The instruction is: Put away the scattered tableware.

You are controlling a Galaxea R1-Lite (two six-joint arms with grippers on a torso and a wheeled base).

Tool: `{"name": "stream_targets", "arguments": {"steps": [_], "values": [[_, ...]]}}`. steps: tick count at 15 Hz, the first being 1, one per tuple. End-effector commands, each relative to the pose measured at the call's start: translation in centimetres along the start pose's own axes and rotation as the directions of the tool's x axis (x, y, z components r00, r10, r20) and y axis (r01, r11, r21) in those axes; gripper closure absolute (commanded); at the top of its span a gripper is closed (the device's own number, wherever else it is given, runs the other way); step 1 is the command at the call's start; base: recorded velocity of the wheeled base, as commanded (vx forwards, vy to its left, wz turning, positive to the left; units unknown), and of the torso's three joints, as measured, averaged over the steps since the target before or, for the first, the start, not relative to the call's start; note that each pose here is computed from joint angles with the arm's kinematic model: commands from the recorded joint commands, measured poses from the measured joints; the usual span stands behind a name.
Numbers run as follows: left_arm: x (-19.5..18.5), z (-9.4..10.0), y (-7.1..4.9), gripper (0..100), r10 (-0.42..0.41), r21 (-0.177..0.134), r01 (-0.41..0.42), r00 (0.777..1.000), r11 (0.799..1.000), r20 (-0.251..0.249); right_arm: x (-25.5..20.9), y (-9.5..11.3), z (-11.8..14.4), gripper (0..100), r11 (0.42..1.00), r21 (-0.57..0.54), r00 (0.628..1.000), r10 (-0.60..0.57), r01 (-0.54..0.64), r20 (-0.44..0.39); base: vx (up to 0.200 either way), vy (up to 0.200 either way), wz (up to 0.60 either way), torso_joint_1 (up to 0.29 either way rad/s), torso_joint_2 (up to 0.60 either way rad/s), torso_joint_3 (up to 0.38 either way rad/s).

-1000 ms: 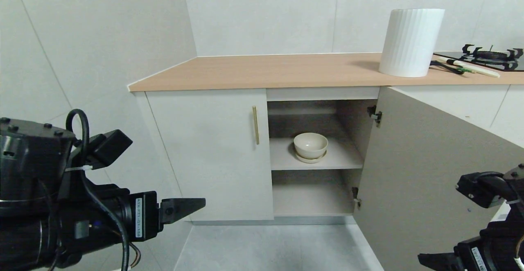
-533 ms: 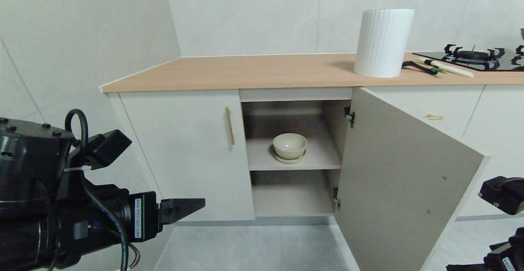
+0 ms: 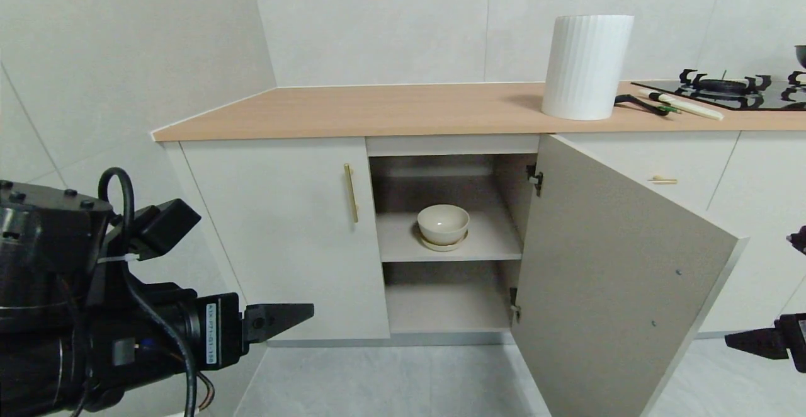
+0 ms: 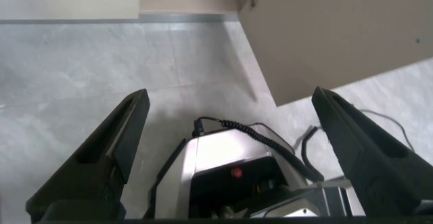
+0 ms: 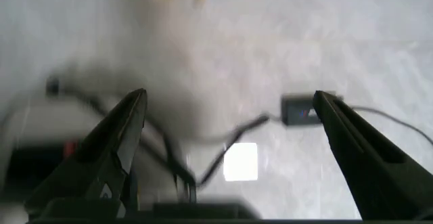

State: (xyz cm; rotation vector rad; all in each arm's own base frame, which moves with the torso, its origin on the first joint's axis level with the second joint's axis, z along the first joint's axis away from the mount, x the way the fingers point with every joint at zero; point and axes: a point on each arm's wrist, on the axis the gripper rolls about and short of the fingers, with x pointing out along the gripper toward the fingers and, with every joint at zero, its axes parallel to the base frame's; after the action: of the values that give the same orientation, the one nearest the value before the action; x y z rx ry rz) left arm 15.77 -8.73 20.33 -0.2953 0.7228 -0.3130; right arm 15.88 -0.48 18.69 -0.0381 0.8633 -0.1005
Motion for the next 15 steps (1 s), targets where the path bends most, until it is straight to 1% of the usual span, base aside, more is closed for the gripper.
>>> {"name": "stream_targets", "arguments": {"steps": [1,2,5,6,7,8,10,15], "values": [[0.1,0.0,0.0,0,0.001,-0.001,-0.001,1.000,1.000,-0.003,2.4,-1.6,0.7,0,0.996,0.061,0.997,-0.057,0.060,-0.057,0.000,0.000,0.00,0.000,0.00,0.000],[0.1,0.0,0.0,0,0.001,-0.001,-0.001,1.000,1.000,-0.001,2.9,-1.8,0.9,0,0.995,0.074,0.997,-0.056,0.061,-0.061,0.000,0.000,0.00,0.000,0.00,0.000],[0.1,0.0,0.0,0,0.000,-0.002,0.000,1.000,1.000,0.000,4.5,-2.0,1.8,0,0.993,0.097,0.998,-0.060,0.062,-0.023,0.000,0.000,0.00,0.000,0.00,0.000],[-0.2,0.1,-0.1,0,-0.006,-0.007,0.006,1.000,1.000,0.011,5.4,-1.9,2.3,0,0.985,0.161,0.999,-0.053,0.054,-0.010,0.000,0.000,0.00,0.000,0.00,0.000],[-0.3,0.1,-0.1,0,-0.009,-0.008,0.009,1.000,1.000,0.016,5.8,-1.9,2.5,0,0.982,0.183,0.999,-0.047,0.048,-0.011,0.000,0.000,0.00,0.000,0.00,0.000],[-0.6,0.2,-0.1,0,-0.018,-0.010,0.018,0.999,1.000,0.027,6.3,-1.9,2.8,0,0.975,0.218,0.999,-0.042,0.039,0.008,0.000,0.000,0.00,0.000,0.00,0.000],[-0.6,0.2,-0.1,0,-0.018,-0.010,0.018,0.999,1.000,0.027,7.0,-1.8,3.3,0,0.967,0.252,0.999,-0.038,0.028,0.033,0.000,0.000,0.00,0.000,0.00,0.000],[-0.7,0.3,-0.2,0,-0.026,-0.010,0.027,0.999,1.000,0.043,7.7,-0.6,3.4,0,0.961,0.276,1.000,0.000,-0.006,0.022,0.000,0.000,0.00,0.000,0.00,0.000]]}}
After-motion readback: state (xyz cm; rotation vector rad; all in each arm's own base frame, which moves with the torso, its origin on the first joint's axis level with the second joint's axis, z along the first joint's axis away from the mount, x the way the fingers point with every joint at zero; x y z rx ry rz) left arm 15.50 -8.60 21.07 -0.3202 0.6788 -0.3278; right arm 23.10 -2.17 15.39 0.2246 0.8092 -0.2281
